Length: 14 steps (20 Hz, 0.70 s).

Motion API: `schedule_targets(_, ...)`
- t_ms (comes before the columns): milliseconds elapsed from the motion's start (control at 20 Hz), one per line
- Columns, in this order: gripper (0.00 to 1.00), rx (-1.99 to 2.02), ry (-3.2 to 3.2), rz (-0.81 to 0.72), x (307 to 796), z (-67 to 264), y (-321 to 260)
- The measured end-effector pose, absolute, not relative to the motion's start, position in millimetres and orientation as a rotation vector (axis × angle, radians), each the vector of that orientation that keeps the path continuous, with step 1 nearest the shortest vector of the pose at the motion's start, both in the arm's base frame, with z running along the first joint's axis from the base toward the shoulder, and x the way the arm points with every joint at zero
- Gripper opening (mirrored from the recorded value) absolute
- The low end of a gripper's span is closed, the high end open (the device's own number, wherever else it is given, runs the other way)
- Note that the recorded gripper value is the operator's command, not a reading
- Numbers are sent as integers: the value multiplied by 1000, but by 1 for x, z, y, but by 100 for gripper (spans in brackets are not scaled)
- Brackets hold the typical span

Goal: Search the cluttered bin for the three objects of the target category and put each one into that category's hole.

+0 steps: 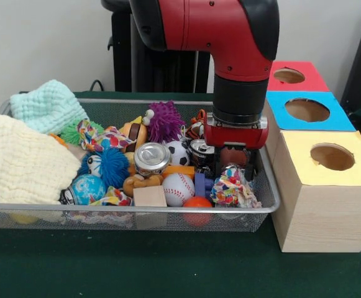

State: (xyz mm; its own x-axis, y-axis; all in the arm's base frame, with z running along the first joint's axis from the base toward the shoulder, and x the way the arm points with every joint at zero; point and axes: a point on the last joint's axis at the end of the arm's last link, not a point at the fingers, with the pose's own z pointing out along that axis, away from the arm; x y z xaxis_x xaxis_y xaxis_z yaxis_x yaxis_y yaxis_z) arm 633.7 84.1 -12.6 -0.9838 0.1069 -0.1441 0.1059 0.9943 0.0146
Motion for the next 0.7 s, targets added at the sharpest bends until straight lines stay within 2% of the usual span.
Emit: schedule_targets(700,100,166,3000,57,633,-17,92)
